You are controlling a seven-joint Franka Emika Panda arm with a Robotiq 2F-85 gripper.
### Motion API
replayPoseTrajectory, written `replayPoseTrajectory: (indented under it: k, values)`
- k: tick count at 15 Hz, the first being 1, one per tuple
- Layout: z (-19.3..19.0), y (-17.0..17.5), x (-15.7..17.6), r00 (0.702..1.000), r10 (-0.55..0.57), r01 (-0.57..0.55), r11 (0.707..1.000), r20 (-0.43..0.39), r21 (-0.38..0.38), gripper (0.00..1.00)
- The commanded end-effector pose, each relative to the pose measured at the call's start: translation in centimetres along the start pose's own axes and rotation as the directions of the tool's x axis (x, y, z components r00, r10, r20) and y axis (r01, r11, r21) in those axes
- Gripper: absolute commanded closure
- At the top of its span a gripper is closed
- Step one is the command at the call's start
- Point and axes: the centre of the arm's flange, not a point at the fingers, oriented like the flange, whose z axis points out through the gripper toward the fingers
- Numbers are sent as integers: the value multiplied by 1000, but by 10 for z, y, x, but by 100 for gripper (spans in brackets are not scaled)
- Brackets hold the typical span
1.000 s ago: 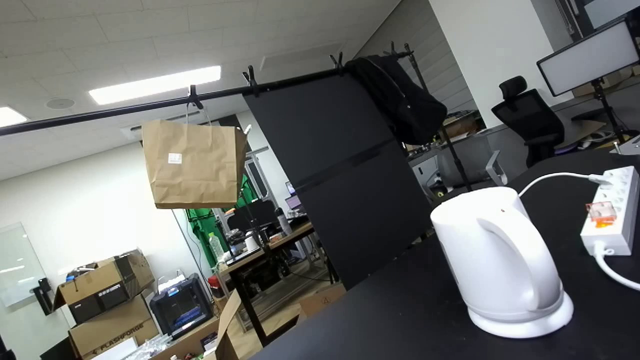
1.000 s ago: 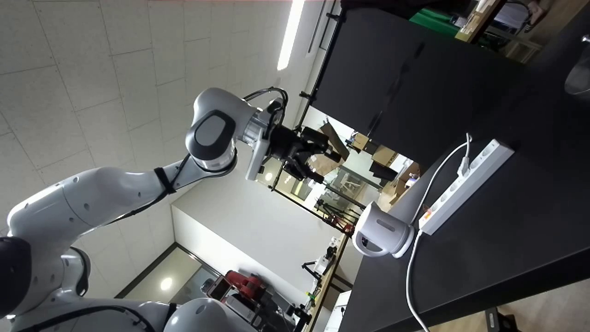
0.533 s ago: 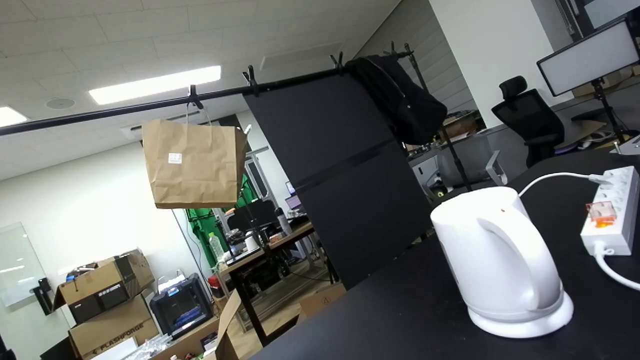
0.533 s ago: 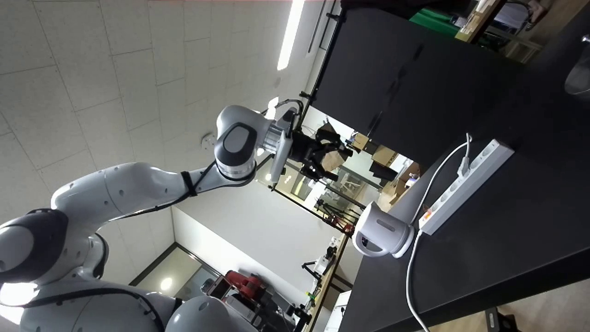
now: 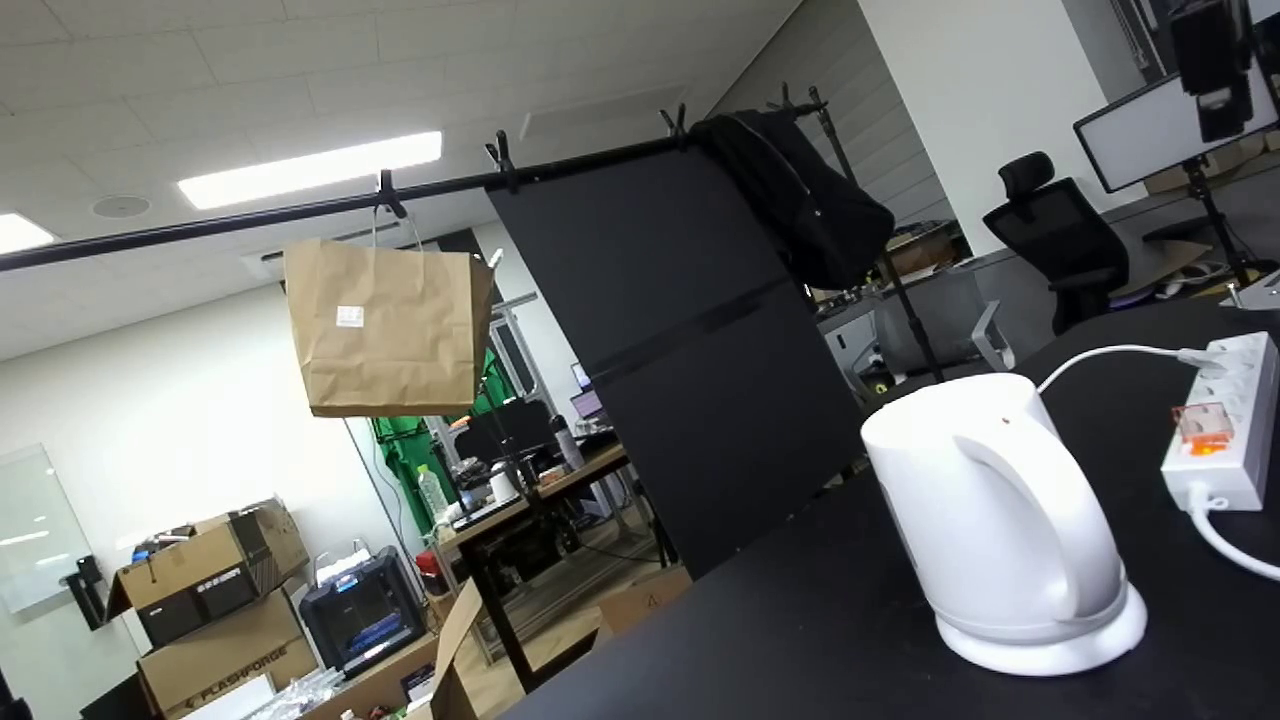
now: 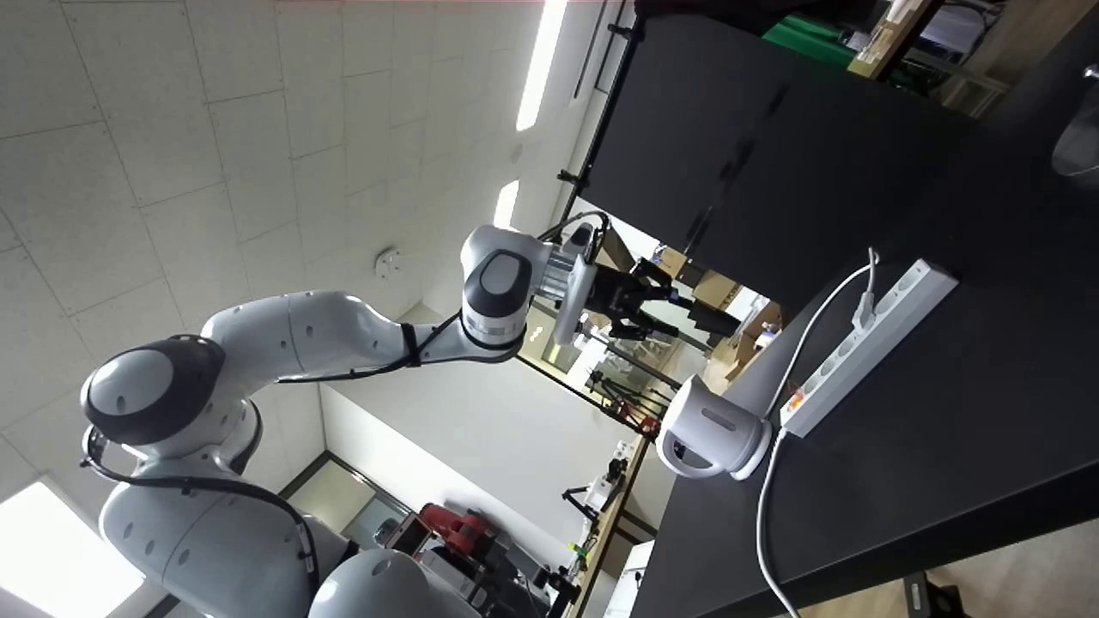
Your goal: Turn off the switch on the extension cord
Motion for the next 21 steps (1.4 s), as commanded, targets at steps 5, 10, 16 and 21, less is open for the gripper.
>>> replayPoseTrajectory:
  k: [5,10,16,21]
  values:
    - [32,-23,43,999,-27,27,999,18,-22,99]
    - [56,-47,62,999,-32,32,999,9,-38,100]
    - [72,-56,55,998,-52,53,998,41,-20,99]
    - [72,-56,56,998,-51,52,998,40,-21,99]
